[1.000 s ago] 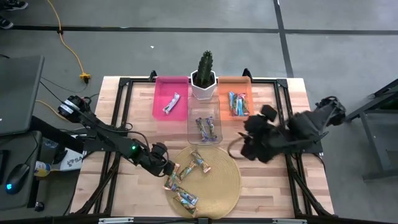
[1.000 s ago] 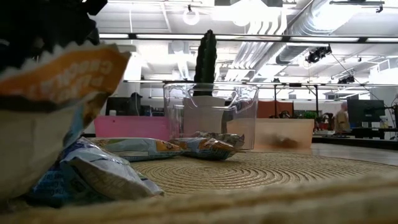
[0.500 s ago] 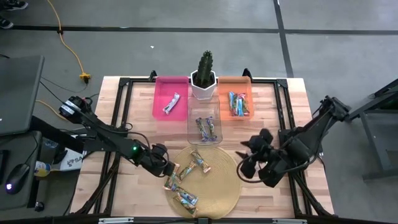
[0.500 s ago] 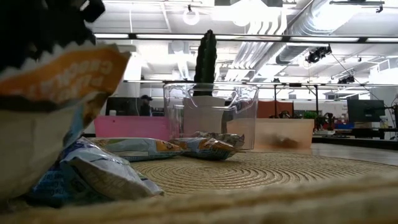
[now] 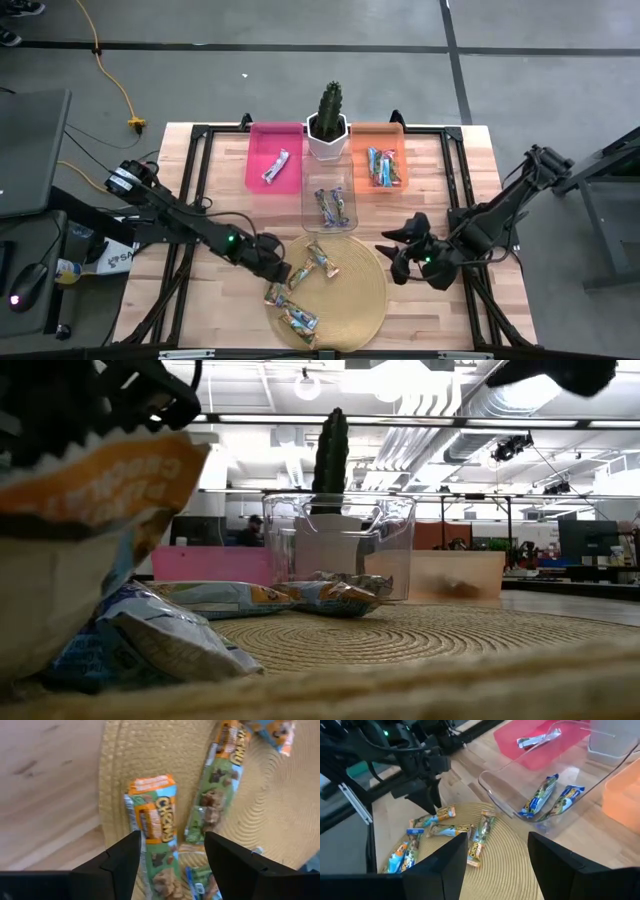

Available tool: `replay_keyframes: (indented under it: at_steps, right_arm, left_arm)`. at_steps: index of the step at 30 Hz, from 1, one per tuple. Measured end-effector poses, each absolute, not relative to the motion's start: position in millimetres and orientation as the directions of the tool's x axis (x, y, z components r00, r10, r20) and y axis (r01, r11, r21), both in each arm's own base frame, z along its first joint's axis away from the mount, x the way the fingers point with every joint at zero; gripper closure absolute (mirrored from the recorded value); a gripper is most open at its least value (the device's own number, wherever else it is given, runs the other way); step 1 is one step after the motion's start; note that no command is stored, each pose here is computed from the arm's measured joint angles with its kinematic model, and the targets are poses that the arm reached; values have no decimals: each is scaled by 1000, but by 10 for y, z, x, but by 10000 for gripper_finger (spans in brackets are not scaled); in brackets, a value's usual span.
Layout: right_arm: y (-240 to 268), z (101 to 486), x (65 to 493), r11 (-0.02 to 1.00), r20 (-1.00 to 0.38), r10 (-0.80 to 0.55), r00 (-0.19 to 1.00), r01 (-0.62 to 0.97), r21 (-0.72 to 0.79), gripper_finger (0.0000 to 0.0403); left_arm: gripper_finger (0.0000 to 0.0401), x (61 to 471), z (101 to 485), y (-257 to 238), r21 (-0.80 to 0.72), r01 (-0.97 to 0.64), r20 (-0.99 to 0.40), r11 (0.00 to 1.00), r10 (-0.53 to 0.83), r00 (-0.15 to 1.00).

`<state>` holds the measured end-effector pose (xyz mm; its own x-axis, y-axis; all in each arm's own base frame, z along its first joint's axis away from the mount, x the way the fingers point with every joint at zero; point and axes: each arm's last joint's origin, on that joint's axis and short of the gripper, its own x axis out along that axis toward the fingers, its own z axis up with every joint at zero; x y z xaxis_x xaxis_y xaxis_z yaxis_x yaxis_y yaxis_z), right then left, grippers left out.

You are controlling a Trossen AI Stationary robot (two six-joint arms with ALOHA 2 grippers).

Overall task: Pick and place Granola Bars by type
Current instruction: Put the yellow granola bar into the pink bin

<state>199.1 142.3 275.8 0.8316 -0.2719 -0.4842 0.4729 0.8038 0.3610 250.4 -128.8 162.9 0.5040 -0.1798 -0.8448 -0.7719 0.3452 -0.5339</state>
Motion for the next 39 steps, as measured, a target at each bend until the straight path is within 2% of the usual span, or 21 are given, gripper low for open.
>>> replay_keyframes:
  at_steps: [19, 22, 29, 39]
  right_arm:
    - [1199, 2067, 1740, 807, -194, -196, 961, 270, 526, 210]
    - [1151, 2045, 1688, 820, -148, -196, 969, 245, 518, 210]
    - [1003, 1996, 1602, 842, -69, -290, 955, 288, 456, 210]
    - [722, 1816, 1508, 854, 53, -301, 952, 244, 459, 210]
  left_arm:
    - [188, 2560, 1482, -1324, -460, -797, -887, 392, -172, 428]
    - [188, 2594, 1510, -1300, -456, -801, -889, 388, -151, 433]
    - [188, 2663, 1552, -1214, -455, -799, -888, 394, -139, 437]
    - [188, 2658, 1545, -1197, -443, -807, -896, 390, -157, 416]
